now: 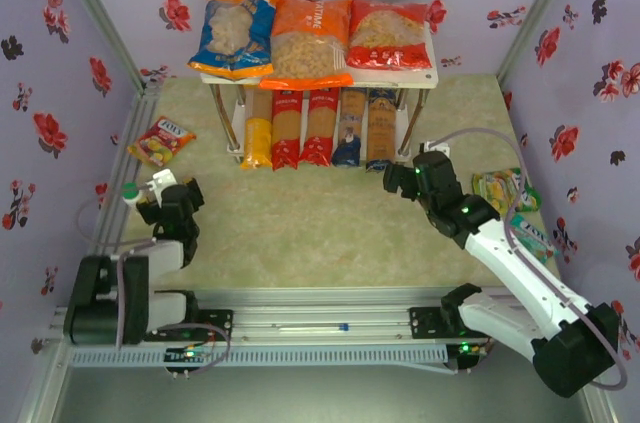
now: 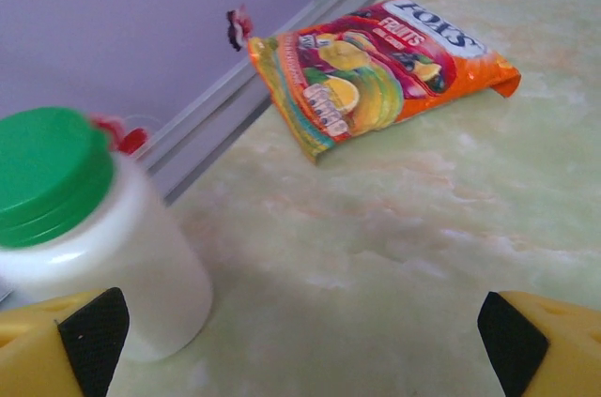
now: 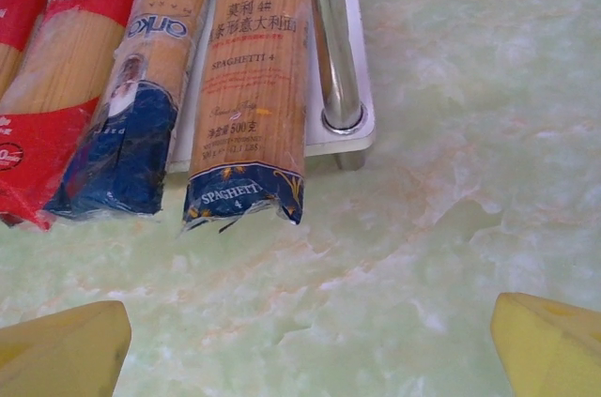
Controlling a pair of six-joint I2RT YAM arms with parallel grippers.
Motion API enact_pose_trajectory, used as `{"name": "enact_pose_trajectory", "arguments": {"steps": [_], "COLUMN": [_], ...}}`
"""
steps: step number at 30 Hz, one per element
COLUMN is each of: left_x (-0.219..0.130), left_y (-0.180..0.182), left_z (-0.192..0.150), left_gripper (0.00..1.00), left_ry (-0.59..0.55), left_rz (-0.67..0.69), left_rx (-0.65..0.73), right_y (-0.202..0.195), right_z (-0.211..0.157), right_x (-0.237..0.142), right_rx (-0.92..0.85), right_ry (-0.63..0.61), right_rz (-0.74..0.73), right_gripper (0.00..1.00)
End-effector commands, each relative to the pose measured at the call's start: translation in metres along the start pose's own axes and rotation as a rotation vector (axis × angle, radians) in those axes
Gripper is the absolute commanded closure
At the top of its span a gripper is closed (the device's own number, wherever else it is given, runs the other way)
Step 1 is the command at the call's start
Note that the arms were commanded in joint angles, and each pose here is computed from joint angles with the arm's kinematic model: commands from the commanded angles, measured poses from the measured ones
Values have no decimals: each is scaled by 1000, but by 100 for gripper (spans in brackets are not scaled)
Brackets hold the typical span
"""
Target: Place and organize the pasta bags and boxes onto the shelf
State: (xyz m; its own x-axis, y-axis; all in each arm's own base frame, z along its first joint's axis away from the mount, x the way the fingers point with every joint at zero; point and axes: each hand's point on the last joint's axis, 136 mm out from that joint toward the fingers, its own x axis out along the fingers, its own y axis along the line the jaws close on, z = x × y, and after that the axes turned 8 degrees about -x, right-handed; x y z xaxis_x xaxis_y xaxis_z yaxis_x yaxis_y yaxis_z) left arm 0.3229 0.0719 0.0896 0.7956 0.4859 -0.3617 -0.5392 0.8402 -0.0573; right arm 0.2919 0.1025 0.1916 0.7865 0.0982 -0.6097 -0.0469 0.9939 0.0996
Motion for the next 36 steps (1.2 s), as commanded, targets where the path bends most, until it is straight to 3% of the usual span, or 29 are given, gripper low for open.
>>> {"name": "enact_pose_trajectory", "arguments": {"steps": [1,8,10,15,17,22,29,36], "left_x": [11,14,13,13,12,12,12,12], "left_y": [-26,-73,-81,-82,-81,-82,-82,-82], "left_z": [42,13,12,12,11,11,11,11], "left_gripper": [0,0,0,0,0,0,0,0], "left_ry": [-150,-111,-118,-111,-118,-119,-118,-116], "left_rz": [-69,-310,-320,-335,-337,-338,-338,-338], "left_rx": [-10,144,181,180,180,181,182,183], "right_y": [-15,-43,-51,-87,-117,-160,-157,-141], "right_z": [13,36,41,55,50,14,-9,-12], "right_x": [6,20,26,36,45,80,103,125], "right_rx": [3,-56,-58,-180,-148,27,-21,-83], "right_ry": [-85,-301,-345,-360,-325,-287,-382,-341], "right_rz": [-79,-237,-266,-418,-477,-431,-390,-299], "right_gripper": [1,1,1,1,1,1,1,1]}}
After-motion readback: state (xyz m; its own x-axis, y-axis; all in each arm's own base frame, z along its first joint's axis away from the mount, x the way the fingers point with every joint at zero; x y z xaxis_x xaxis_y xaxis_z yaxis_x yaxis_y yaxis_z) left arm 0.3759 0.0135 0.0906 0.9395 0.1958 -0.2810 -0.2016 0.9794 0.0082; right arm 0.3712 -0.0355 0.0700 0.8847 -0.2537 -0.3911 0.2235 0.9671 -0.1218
